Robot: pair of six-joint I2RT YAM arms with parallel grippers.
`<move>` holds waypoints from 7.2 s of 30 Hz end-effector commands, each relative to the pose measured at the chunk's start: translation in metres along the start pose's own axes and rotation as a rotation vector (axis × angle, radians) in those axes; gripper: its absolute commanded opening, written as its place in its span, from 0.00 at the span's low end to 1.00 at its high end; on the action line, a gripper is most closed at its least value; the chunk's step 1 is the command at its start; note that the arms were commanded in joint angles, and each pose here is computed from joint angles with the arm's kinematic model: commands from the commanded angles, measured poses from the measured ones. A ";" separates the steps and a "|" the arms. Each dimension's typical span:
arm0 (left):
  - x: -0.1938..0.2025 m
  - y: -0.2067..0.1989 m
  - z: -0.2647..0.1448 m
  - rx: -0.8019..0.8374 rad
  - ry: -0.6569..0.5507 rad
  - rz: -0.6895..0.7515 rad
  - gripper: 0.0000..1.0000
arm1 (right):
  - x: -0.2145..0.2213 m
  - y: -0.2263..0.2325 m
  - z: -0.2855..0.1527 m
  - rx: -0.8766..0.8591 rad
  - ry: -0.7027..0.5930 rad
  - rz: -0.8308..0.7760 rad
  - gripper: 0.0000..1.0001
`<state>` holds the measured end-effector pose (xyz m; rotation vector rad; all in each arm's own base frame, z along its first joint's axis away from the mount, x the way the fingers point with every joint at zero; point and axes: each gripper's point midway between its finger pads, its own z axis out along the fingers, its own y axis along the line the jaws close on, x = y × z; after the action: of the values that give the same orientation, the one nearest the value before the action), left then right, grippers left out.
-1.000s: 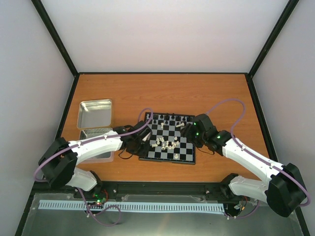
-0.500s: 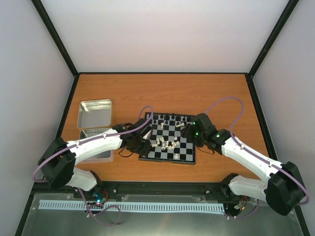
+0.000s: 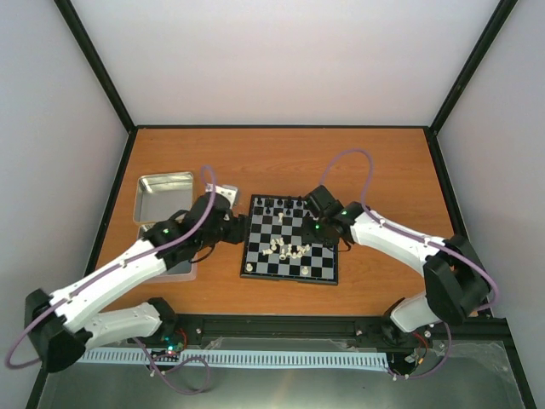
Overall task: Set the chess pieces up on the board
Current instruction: Pick up the chess piece from the chessboard, then place the chess piece on the chessboard, then pick up the chess piece from the chessboard, then place the chess piece on the chessboard, then pick up the chess piece from the chessboard.
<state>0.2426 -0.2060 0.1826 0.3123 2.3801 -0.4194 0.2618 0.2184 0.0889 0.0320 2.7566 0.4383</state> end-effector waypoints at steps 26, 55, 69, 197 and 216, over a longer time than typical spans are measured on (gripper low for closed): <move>-0.055 0.039 -0.053 -0.155 -0.398 0.035 0.77 | 0.031 -0.017 0.032 0.197 0.162 -0.137 0.04; -0.051 0.035 -0.051 -0.128 -0.389 0.042 0.79 | 0.098 -0.063 -0.007 0.175 0.182 0.044 0.04; -0.050 0.034 -0.048 -0.123 -0.381 0.040 0.79 | 0.091 -0.054 -0.002 0.151 0.167 0.033 0.05; -0.055 0.038 -0.066 -0.108 -0.450 0.003 0.86 | 0.043 0.029 0.019 0.090 0.133 -0.208 0.16; -0.054 0.036 -0.062 -0.107 -0.437 0.011 0.87 | 0.048 0.023 0.032 0.116 0.146 -0.214 0.07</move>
<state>0.2536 -0.1565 0.2481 0.2000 1.9856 -0.3078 0.2232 0.2491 0.0506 -0.2620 2.9105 0.2400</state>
